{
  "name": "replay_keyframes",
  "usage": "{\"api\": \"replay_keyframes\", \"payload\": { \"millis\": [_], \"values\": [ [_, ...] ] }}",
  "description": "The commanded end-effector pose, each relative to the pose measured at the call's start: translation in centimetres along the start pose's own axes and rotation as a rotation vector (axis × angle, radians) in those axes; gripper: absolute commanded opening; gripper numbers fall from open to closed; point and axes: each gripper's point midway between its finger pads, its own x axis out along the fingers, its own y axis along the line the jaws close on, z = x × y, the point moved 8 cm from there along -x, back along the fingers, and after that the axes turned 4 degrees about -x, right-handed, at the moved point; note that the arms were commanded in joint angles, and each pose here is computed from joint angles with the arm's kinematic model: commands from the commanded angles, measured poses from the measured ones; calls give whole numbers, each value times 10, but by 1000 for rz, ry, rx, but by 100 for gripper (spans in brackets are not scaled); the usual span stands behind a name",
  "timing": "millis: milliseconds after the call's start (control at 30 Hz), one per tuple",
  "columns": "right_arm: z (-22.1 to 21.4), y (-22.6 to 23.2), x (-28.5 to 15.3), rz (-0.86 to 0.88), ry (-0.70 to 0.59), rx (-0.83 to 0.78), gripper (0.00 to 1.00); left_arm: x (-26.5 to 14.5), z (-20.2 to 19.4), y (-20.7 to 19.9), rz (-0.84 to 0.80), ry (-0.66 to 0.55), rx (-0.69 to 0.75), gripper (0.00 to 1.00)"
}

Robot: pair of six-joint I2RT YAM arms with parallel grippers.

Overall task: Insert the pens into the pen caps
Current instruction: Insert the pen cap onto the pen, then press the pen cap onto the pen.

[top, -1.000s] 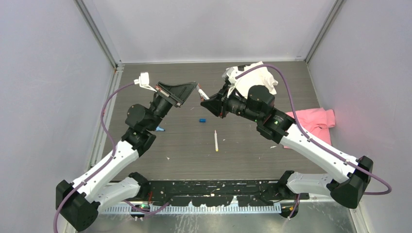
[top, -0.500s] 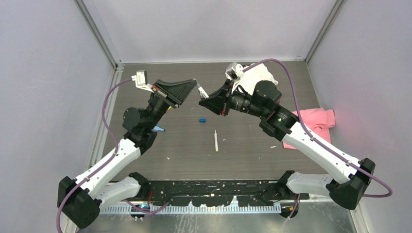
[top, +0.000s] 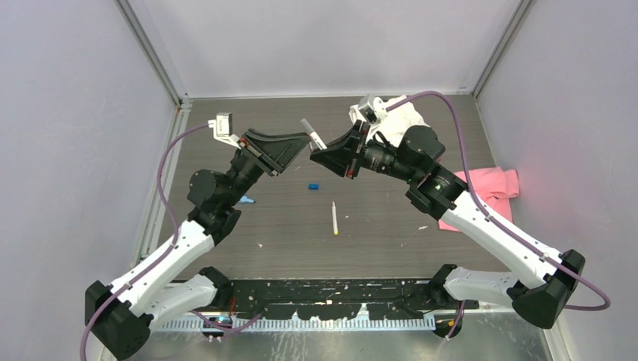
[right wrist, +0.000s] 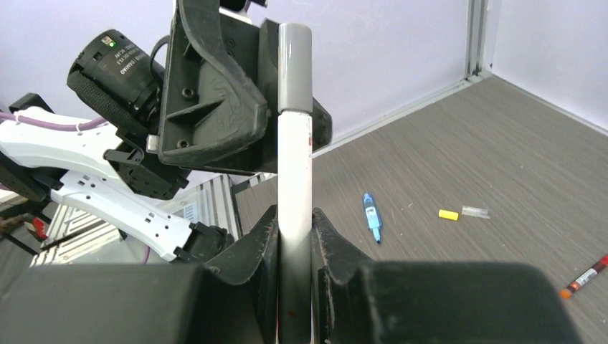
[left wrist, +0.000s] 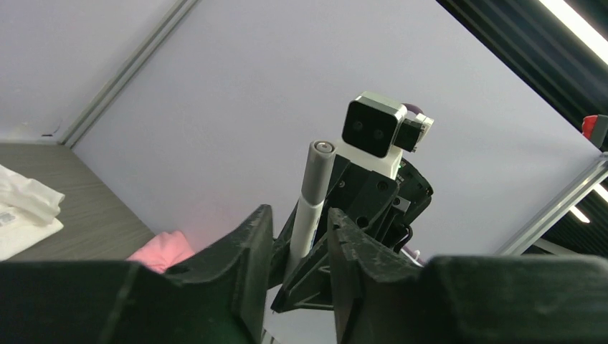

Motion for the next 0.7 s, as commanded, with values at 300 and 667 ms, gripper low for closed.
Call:
{"api": "replay_keyframes", "payload": {
  "millis": [300, 667],
  "values": [
    [14, 7, -14, 16, -94, -33, 1, -20, 8, -15, 26, -6, 139, 75],
    [5, 14, -23, 100, -64, -43, 1, 7, 26, -37, -100, 77, 224, 86]
  ]
}}
